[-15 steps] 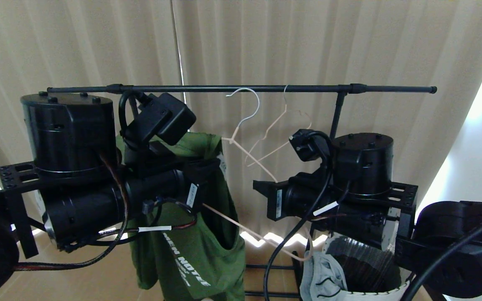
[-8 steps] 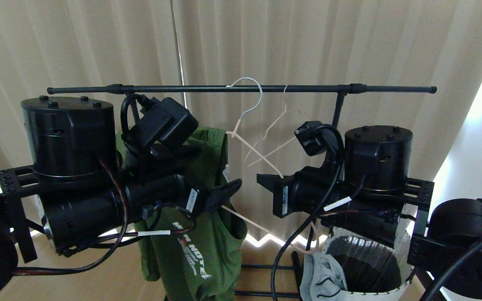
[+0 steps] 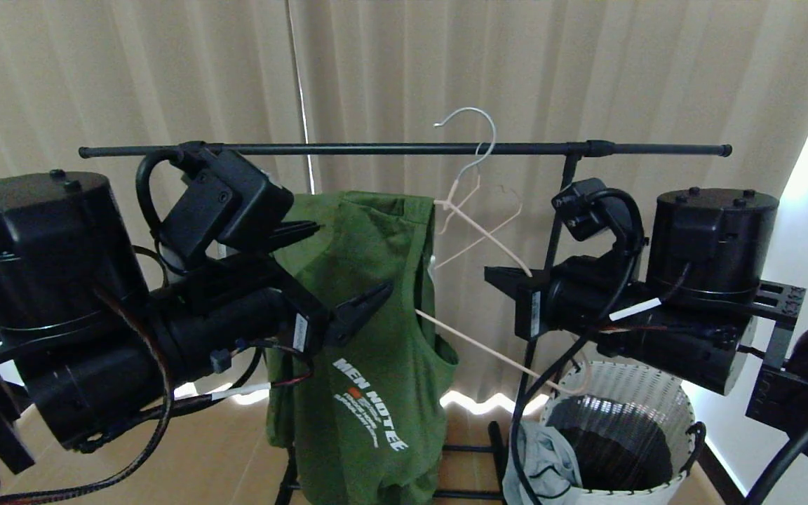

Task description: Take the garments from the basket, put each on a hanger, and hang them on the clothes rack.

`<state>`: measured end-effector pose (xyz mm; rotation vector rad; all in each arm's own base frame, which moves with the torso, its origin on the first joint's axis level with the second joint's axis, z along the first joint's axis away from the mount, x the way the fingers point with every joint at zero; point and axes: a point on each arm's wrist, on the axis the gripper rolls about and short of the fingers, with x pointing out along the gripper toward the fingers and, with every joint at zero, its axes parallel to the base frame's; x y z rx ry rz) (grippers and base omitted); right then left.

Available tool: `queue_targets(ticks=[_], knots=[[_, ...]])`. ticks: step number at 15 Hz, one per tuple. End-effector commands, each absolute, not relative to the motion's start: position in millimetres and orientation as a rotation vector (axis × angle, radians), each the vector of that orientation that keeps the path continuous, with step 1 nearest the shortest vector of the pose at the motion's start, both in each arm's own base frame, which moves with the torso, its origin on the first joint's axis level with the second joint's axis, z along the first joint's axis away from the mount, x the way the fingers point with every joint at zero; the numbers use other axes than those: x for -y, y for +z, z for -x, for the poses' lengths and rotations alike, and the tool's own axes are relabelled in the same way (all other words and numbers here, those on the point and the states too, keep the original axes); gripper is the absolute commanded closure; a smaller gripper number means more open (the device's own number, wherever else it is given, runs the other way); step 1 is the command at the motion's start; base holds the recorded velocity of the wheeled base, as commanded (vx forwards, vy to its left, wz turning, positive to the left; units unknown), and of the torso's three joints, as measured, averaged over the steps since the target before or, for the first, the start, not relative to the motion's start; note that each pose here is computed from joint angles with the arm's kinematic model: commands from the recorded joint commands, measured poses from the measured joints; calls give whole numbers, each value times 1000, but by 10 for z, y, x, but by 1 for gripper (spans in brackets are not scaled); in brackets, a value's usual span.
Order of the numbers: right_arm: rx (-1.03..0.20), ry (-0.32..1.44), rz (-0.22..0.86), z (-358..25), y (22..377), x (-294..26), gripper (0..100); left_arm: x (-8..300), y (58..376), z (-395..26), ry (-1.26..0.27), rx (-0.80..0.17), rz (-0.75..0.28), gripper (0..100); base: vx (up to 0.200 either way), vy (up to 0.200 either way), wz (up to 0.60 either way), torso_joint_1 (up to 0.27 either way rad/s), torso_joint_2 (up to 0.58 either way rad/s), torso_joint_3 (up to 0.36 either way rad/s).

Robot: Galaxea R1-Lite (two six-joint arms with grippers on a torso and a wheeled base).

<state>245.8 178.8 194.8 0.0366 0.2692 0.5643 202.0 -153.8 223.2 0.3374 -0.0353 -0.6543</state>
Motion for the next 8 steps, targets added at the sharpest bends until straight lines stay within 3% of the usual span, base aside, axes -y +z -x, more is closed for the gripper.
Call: queue_targets(ticks=[1, 4, 8], knots=[[-271, 524, -14, -2415, 1928, -1586, 100, 1453, 2179, -2052, -621, 32, -373, 0, 0, 0, 0, 0, 0, 0], [-298, 516, 27, -2336, 1830, -1461, 100, 1407, 2295, -2143, -622, 89, -413, 0, 0, 0, 0, 0, 0, 0], [-281, 618, 74, -2323, 1841, -1400, 100, 1243, 2416, -2381, -841, 202, -466, 0, 0, 0, 0, 0, 0, 0]])
